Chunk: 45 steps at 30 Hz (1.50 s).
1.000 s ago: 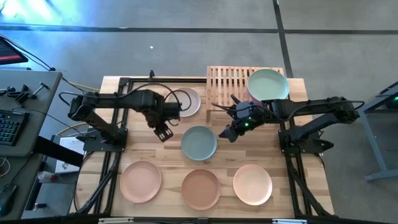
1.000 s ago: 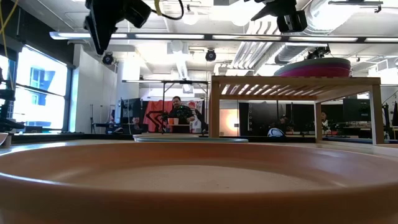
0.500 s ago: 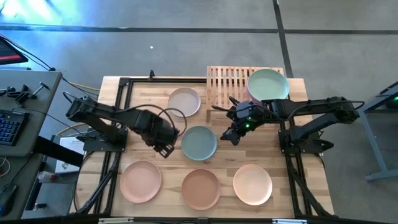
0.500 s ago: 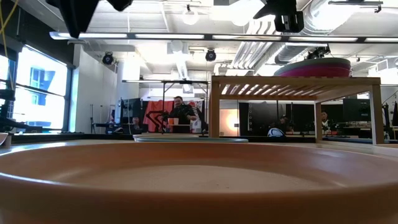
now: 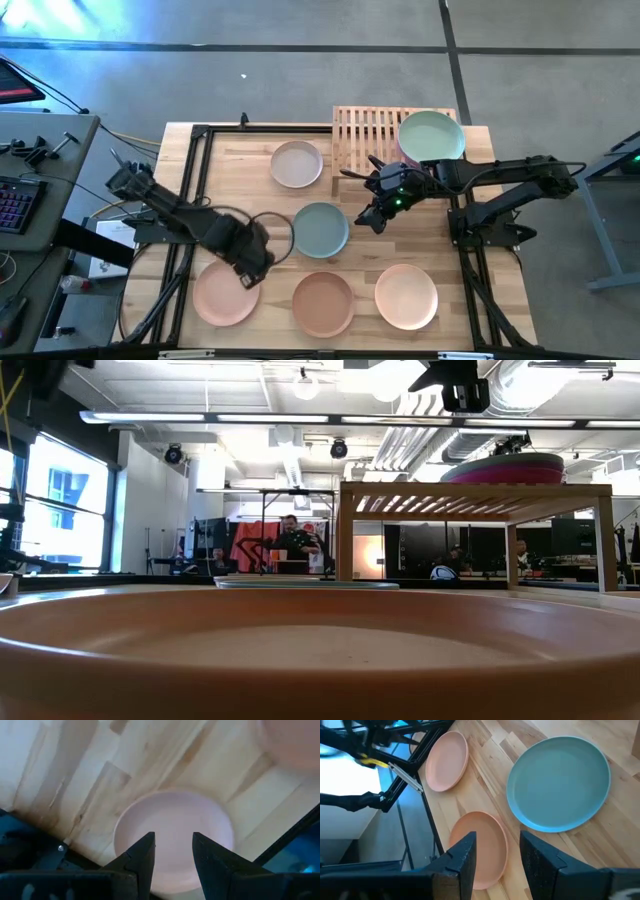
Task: Place and stack plates onto a shelf
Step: Stack the light brown plate on the green plate on the shelf
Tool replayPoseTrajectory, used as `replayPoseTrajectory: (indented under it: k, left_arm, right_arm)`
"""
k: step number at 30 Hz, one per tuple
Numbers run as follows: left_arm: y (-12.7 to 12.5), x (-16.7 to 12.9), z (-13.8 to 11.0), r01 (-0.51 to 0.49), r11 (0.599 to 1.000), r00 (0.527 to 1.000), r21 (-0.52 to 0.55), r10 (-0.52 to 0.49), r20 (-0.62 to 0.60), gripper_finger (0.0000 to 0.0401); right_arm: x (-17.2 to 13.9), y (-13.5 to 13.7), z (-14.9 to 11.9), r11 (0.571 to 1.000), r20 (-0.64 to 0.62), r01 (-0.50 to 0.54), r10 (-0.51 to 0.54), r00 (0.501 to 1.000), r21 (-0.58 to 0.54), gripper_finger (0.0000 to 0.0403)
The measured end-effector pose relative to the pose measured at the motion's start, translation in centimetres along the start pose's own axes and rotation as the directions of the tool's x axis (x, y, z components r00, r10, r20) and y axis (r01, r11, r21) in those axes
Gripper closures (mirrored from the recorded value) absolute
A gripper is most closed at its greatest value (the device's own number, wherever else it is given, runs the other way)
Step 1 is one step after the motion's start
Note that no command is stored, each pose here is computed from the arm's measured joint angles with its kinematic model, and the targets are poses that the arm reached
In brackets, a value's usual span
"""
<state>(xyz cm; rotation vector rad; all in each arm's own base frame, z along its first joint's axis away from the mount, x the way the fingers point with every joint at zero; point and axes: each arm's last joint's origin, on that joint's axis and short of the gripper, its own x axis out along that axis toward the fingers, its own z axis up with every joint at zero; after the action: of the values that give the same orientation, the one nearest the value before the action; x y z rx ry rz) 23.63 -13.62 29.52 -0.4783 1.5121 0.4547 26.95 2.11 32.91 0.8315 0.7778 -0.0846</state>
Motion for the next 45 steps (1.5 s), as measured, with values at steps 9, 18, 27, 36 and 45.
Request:
replayPoseTrajectory:
  k: [9, 18, 27, 36, 45]
  left_arm:
    - [-2.0, 4.4, -6.4, 0.026, 0.975, 0.996, 0.222, -0.007, -0.087, 0.0282]
    - [-3.5, 6.1, -11.5, 0.109, 0.918, 0.993, 0.38, -0.086, -0.078, 0.0282]
    - [-4.9, 8.1, -14.6, 0.103, 0.811, 0.994, 0.575, -0.065, -0.086, 0.0282]
    - [-6.6, 11.7, -15.6, 0.069, 0.709, 0.996, 0.702, -0.007, -0.091, 0.0282]
    - [-7.2, 14.3, -15.7, 0.017, 0.711, 0.994, 0.703, 0.065, -0.09, 0.0282]
  right_arm:
    - [0.0, 0.0, 0.0, 1.0, 0.0, 0.002, -0.002, 1.0, -0.004, 0.0273]
    - [0.0, -0.1, 0.0, 0.999, 0.018, 0.02, -0.019, 1.0, -0.043, 0.0273]
    - [0.0, -0.1, 0.0, 0.998, 0.025, 0.036, -0.035, 0.999, -0.05, 0.0273]
    - [0.0, -0.3, -0.1, 0.997, 0.021, 0.058, -0.057, 0.998, -0.047, 0.0273]
    - [0.0, -0.3, -0.1, 0.997, 0.019, 0.06, -0.06, 0.998, -0.047, 0.0273]
